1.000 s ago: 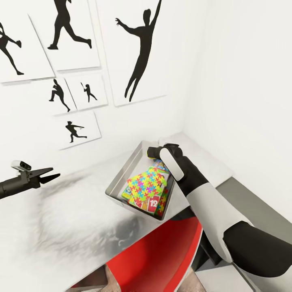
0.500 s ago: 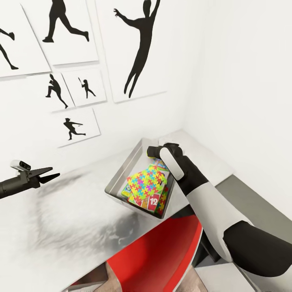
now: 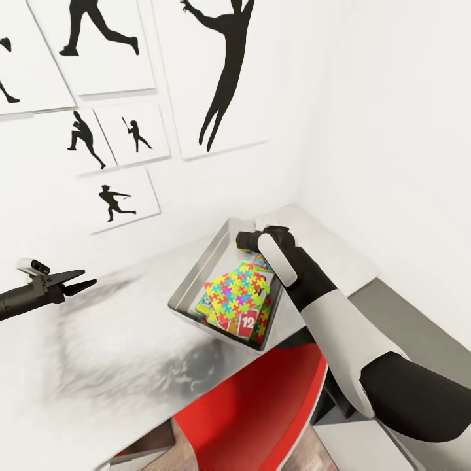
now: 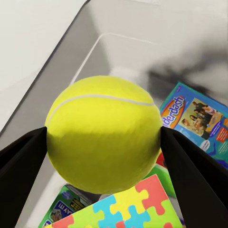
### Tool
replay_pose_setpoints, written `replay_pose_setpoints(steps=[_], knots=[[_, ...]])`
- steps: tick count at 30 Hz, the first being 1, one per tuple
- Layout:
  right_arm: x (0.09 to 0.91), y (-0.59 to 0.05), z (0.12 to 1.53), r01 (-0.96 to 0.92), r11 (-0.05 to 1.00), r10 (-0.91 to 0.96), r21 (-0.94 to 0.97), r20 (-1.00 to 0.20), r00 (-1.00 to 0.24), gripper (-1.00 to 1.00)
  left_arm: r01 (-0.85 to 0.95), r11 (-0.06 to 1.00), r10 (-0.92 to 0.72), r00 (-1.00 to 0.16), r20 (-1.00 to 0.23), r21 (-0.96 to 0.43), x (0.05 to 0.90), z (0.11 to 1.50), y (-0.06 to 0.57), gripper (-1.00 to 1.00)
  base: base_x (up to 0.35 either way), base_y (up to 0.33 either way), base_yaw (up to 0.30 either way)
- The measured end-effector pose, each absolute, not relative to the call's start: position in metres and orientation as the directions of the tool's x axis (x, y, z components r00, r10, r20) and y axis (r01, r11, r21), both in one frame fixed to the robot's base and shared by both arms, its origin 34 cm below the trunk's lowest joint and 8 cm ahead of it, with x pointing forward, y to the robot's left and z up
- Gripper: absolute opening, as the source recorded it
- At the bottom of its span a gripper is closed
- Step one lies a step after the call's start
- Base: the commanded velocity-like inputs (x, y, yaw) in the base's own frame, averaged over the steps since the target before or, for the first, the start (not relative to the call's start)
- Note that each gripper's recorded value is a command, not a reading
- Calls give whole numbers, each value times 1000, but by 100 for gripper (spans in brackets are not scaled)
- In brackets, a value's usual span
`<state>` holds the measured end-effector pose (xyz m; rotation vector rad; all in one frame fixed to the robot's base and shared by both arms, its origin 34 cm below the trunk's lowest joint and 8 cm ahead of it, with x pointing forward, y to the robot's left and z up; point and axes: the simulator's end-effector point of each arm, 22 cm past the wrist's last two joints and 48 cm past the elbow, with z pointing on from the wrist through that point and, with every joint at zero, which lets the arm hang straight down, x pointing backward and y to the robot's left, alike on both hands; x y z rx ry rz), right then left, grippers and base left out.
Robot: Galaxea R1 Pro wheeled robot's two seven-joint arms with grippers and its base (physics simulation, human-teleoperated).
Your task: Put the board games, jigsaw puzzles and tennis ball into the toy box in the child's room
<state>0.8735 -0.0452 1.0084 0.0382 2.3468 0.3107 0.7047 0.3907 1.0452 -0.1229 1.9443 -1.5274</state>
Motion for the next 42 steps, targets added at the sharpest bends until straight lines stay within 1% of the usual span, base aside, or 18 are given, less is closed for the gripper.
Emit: replay_pose_setpoints(steps=[10,20,42], knots=[[875,-44,1000,-66,969,119,237,-684,-720,-100,297,316,-451,-788,-418,-901,705,1036,391,100,0,0,0],[877,-31,1026,-113,963,103,246,-721,-685,-100,293,315,-451,-790,-414,-903,706,1033,391,100,0,0,0],[872,-23,1022,-140,954,92,264,-705,-703,-100,294,316,-449,-791,-415,-902,706,1033,390,100,0,0,0]])
